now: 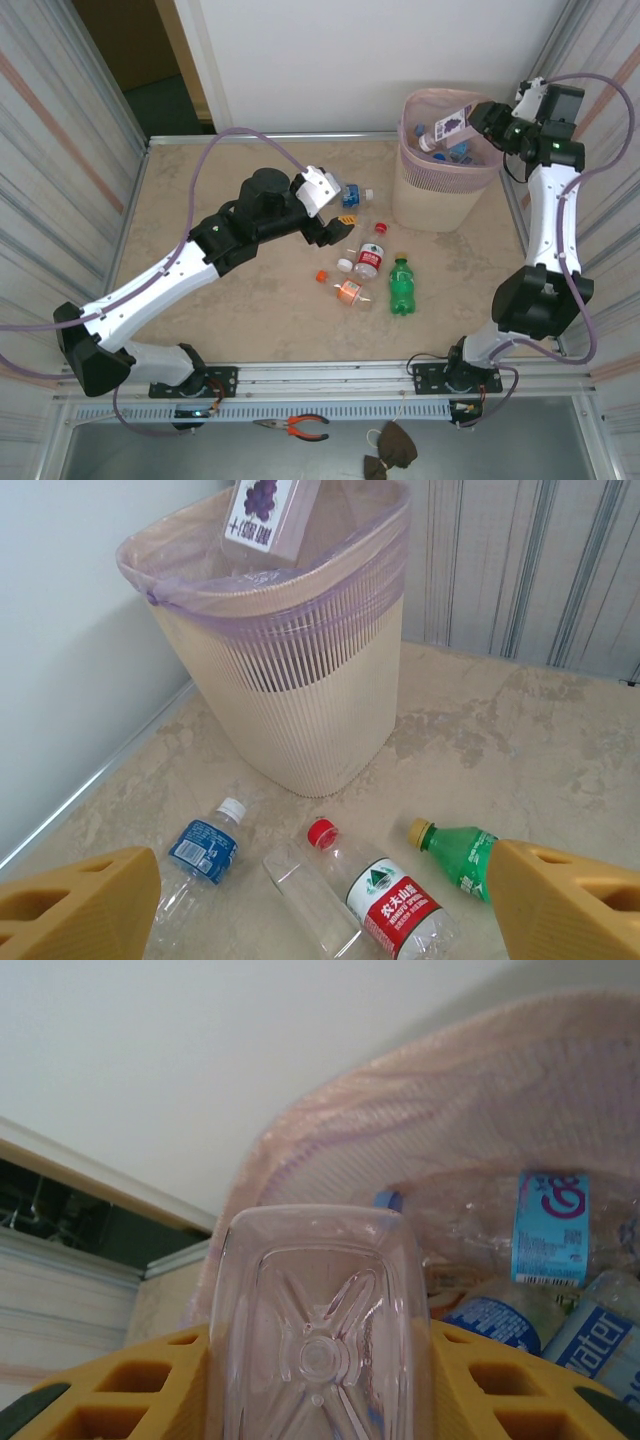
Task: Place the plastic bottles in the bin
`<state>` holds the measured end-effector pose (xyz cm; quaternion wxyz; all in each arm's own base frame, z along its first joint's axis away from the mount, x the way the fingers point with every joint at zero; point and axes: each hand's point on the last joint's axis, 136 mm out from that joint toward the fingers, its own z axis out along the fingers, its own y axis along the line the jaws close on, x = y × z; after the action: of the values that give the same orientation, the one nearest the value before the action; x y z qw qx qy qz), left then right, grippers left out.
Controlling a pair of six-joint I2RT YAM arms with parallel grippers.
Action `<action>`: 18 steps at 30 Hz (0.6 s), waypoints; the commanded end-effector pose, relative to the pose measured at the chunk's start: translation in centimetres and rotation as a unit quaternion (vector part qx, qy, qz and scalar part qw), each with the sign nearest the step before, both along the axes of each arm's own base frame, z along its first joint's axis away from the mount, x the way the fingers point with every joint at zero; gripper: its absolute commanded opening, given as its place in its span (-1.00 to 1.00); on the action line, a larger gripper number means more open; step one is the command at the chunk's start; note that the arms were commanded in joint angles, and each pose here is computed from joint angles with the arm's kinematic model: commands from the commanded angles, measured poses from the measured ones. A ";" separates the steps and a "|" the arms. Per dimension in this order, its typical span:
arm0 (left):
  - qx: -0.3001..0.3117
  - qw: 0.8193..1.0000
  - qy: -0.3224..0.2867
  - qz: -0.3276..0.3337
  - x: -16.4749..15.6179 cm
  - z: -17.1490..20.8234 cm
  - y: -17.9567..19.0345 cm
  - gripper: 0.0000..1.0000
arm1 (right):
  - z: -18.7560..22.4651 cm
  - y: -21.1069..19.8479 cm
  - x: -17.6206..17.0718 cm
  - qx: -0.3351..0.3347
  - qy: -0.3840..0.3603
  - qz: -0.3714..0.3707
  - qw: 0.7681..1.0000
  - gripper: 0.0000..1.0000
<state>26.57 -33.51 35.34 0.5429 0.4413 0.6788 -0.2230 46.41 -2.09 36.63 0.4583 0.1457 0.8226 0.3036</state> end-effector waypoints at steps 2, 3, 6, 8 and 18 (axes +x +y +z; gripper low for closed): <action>-0.010 1.000 -0.004 0.011 -0.2 0.7 0.7 0.71 | -2.1 2.0 0.3 0.013 0.026 0.047 0.998 -0.29; -0.009 1.000 -0.003 0.013 -0.2 0.6 0.7 0.71 | -2.6 2.2 0.4 0.015 0.034 0.050 0.998 -0.28; -0.010 1.000 -0.001 0.016 -0.2 0.5 0.9 0.71 | -4.9 2.6 0.8 0.019 0.067 0.058 0.996 -0.27; -0.010 1.000 0.001 0.016 -0.2 0.3 0.9 0.71 | -6.6 2.7 0.9 0.019 0.091 0.060 0.994 -0.24; -0.012 1.000 0.004 0.022 -0.1 0.3 1.3 0.71 | -10.9 1.0 0.7 -0.043 0.167 0.027 0.985 0.17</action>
<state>26.66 -33.05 34.32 0.5362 0.4339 0.6905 -0.2176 47.64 -0.02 27.12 0.3291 0.1526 0.8827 0.2986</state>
